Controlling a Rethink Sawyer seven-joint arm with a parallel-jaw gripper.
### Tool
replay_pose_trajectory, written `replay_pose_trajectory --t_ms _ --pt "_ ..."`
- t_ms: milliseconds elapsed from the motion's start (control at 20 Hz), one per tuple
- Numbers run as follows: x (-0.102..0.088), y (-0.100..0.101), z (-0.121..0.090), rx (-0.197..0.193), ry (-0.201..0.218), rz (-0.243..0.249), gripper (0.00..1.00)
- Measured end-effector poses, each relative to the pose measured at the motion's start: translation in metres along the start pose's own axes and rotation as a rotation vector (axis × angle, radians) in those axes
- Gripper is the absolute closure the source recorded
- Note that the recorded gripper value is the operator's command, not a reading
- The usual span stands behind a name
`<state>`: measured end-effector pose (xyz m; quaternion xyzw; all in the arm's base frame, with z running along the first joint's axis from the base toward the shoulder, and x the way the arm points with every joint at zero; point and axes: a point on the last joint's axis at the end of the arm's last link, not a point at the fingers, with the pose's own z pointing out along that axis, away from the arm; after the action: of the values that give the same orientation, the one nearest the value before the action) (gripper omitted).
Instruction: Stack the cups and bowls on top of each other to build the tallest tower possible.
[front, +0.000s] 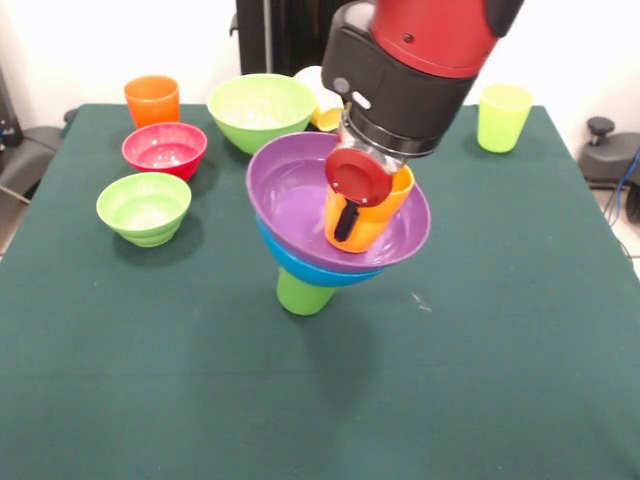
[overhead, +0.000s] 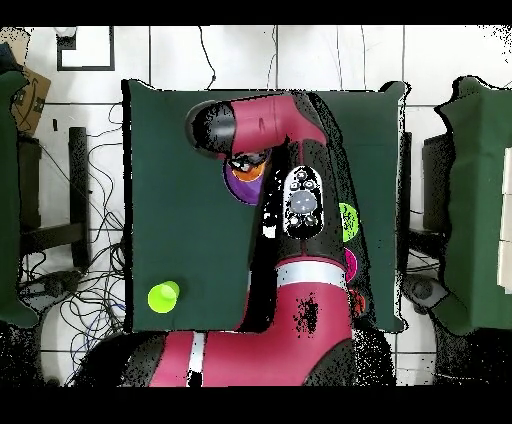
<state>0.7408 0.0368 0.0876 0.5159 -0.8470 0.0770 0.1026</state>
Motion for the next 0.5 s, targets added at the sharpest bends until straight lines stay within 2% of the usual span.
replay_pose_trajectory --t_ms 500 --pt "-0.039 0.033 -0.003 -0.056 0.123 -0.066 1.00"
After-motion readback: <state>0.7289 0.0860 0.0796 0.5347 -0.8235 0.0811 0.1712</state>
